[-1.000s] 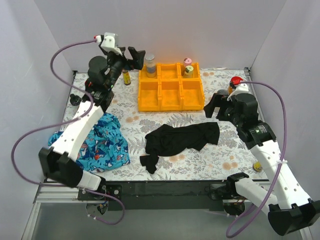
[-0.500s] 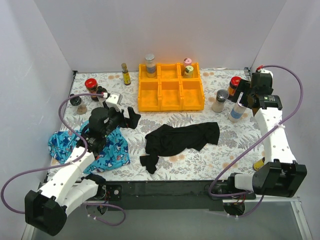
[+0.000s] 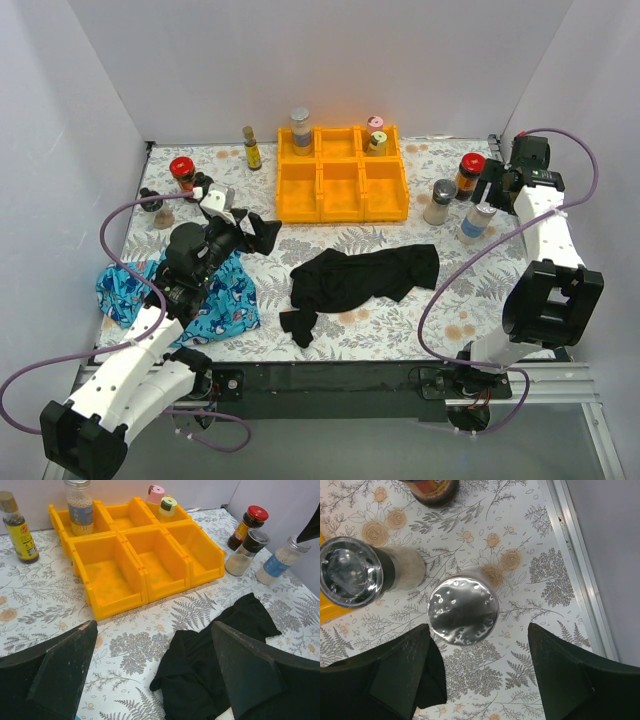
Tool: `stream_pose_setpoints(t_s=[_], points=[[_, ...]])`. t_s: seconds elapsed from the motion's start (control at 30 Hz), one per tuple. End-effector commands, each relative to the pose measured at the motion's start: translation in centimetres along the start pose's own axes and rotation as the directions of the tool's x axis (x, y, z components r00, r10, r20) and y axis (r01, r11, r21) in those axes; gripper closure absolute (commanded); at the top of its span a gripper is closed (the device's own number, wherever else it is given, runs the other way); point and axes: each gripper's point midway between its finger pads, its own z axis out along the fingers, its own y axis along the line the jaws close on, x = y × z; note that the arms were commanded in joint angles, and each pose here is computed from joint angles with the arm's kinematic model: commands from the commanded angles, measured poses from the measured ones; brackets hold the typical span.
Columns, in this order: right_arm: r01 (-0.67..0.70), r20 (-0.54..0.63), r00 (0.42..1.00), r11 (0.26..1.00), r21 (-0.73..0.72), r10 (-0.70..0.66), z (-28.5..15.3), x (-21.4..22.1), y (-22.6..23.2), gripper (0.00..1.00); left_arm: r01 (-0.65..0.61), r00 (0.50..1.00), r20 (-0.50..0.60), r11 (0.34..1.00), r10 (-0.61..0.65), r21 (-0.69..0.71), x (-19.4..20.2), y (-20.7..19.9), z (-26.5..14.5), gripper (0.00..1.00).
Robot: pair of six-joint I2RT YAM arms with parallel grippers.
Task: Organize the condiment bottles
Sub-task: Pick up the bottle from the center of the board.
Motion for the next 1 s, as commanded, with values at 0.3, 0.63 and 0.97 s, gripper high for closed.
stream_pose_setpoints(t_s=[0.3,0.63,0.97], points=[[0.008,-0.003,1.0,1.0,-0.031,-0.008,2.7,-1.3,0.1,0.39,-0.015,0.999,0.048,0.998,0.018,-0.059,-1.3,0.8,-0.4,0.02],[-0.006,0.044,0.999,0.997,-0.075,0.009,1.2,-2.6,0.8,0.25,-0.016,0.999,0.042,0.998,0.019,-0.069,-1.1,1.0,-0.4,0.02],[0.001,-0.028,1.0,0.995,-0.097,-0.003,3.2,-1.1,1.4,0.2,-0.021,0.999,0.046,0.997,0.024,-0.074,-1.2,1.1,-0.4,0.02]])
